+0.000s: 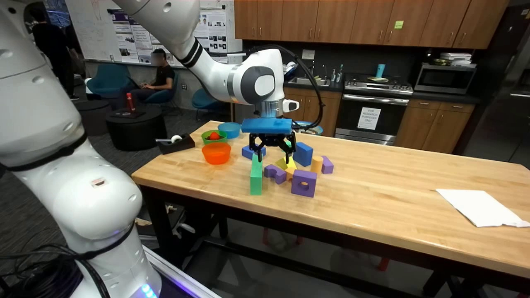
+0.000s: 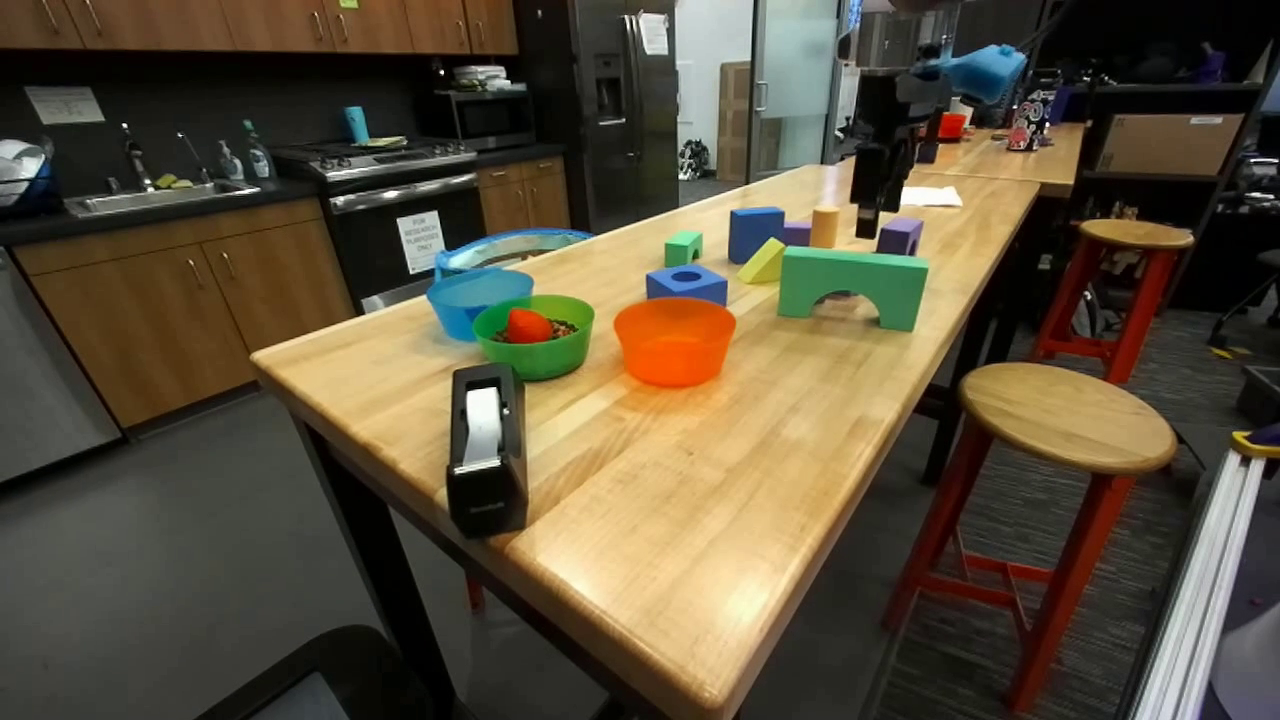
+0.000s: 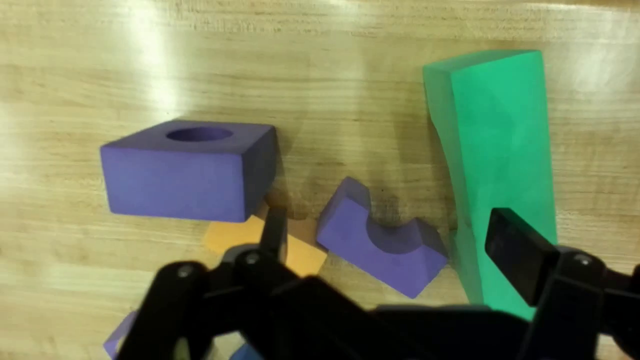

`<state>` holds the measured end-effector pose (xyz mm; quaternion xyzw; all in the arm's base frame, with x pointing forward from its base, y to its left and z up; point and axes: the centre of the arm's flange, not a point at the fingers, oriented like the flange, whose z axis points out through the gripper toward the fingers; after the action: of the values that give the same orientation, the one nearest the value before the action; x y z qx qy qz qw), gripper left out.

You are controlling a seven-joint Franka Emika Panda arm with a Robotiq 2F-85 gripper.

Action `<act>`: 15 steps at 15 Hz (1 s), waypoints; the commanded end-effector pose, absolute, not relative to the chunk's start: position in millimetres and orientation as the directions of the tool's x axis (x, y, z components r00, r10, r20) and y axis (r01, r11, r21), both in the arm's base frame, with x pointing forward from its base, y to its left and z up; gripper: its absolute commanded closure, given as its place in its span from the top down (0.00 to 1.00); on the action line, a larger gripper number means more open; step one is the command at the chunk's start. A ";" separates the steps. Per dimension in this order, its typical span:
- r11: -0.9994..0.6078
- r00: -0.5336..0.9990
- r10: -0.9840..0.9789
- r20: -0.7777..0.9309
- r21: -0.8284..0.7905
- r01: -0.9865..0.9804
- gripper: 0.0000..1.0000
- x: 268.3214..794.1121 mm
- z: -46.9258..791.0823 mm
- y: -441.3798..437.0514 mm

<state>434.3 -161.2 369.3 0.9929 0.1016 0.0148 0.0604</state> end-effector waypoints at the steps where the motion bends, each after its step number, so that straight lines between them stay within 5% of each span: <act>1: -0.988 1.000 0.000 0.004 0.151 0.000 1.00 440.5 367.8 -163.5; 8: -0.912 0.919 -0.392 0.030 0.119 -0.393 1.00 444.5 392.6 -129.6; 15: -0.941 0.950 -0.312 0.012 0.132 -0.311 1.00 445.7 375.7 -137.7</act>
<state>445.7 -137.7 375.7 0.9852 -0.1581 -0.0044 0.0661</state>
